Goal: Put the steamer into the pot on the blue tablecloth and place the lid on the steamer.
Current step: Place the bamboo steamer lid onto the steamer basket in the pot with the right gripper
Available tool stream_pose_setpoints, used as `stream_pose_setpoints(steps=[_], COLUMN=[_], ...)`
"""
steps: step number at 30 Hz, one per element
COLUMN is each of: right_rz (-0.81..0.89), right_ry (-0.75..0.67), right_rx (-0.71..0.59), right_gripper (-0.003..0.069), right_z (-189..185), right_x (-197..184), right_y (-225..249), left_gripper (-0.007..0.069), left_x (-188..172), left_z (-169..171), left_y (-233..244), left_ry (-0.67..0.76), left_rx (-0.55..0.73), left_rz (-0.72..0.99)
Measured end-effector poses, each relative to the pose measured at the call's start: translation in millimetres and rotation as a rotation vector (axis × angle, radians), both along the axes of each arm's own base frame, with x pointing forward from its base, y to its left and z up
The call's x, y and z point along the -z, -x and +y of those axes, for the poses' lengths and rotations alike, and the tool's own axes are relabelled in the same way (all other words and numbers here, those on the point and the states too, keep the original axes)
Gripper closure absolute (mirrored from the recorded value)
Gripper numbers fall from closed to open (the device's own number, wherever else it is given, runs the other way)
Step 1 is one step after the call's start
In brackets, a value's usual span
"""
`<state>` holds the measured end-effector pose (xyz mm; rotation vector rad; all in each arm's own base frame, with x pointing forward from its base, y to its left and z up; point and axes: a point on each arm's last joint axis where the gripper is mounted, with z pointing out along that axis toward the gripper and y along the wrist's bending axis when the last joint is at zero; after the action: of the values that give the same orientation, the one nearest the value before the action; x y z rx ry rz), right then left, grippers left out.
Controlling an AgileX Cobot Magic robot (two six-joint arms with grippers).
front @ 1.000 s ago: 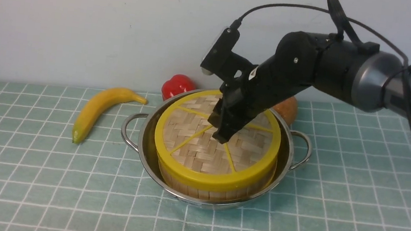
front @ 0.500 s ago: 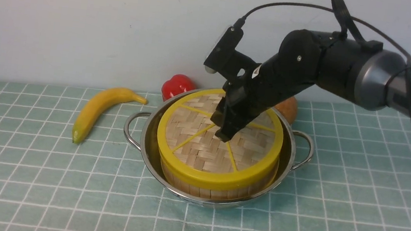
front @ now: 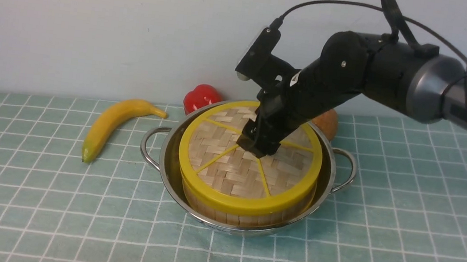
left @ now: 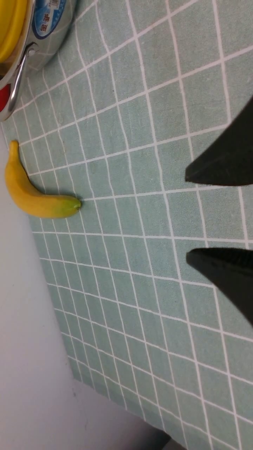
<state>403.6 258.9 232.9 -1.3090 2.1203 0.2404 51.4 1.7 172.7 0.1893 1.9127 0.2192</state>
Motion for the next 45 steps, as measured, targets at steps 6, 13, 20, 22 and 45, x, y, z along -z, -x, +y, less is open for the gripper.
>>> stream_pose_setpoints(steps=[6,13,20,22,45], right_rz=[-0.001,-0.038,-0.095,-0.094,0.047], right_ry=[-0.001,-0.006,-0.021,-0.020,-0.021], right_rx=[0.000,-0.002,-0.001,-0.002,-0.015], right_gripper=[0.0109,0.0281,0.0375,0.0391,0.0414], right_z=[0,1,1,1,3], right_x=[0,-2,-5,-5,11], right_y=[0,-3,-7,-6,-1], left_gripper=[0.0382,0.0382,0.0382,0.0382,0.0382], left_x=[0,0,0,0,0], left_z=[0,0,0,0,0], left_y=[0,0,0,0,0], left_ry=[0.000,0.000,0.000,0.000,0.000], left_rx=[0.000,0.000,0.000,0.000,0.000], left_rz=[0.000,0.000,0.000,0.000,0.000])
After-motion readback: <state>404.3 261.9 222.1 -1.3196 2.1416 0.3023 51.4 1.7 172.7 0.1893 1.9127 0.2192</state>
